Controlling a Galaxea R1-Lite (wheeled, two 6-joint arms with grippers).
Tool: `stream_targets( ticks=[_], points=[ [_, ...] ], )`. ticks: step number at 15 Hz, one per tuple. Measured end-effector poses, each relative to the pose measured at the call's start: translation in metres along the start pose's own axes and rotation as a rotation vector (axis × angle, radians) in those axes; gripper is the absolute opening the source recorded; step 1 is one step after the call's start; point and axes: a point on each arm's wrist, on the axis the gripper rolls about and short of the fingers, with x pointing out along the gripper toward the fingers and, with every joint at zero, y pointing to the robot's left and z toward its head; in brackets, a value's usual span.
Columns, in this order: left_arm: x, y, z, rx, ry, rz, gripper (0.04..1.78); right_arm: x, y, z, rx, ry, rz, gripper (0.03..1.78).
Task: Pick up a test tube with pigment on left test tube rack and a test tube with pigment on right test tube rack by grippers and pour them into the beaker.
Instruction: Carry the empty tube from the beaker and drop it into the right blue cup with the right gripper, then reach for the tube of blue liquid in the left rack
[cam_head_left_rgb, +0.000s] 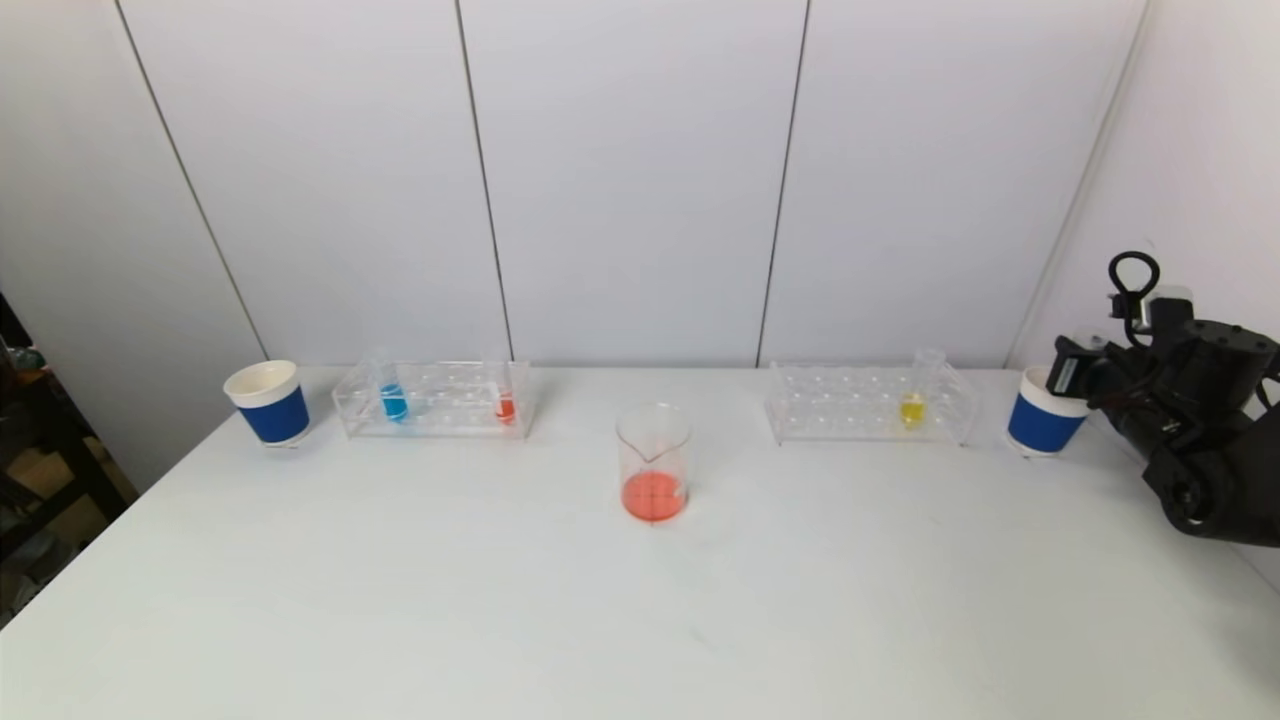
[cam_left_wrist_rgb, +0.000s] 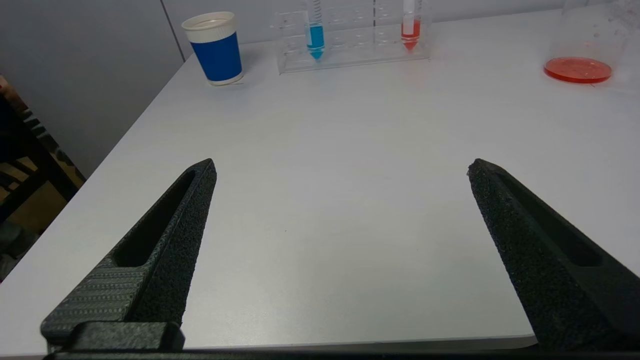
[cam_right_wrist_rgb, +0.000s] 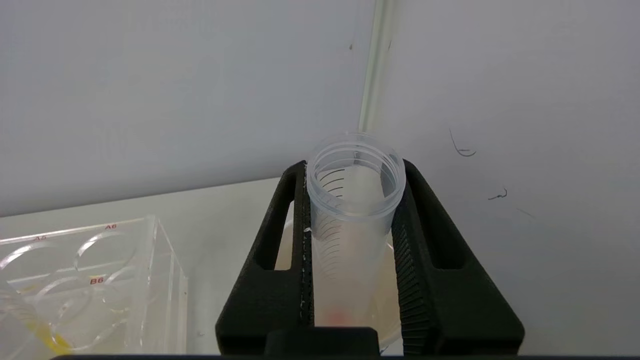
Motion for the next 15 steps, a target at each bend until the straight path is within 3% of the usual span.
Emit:
stream_targets(
  ticks=[2,6,9,11,15],
  points=[
    [0.0,0.0,0.0,0.0,0.0,0.0,1.76,0.0013,-0.0003,0.0002,0.001,-0.027,-0.001,0.68],
    [0.0,0.0,0.0,0.0,0.0,0.0,1.76,0.0019,-0.0005,-0.0028,0.012,-0.022,0.0,1.29],
    [0.0,0.0,0.0,0.0,0.0,0.0,1.76,0.0019,-0.0005,-0.0032,0.015,-0.023,0.0,1.64],
    [0.0,0.0,0.0,0.0,0.0,0.0,1.76,0.0017,-0.0005,-0.0039,0.015,-0.02,0.0,1.75],
    [0.0,0.0,0.0,0.0,0.0,0.0,1.76,0.0018,-0.0005,-0.0036,0.019,-0.021,0.001,1.77]
  ],
)
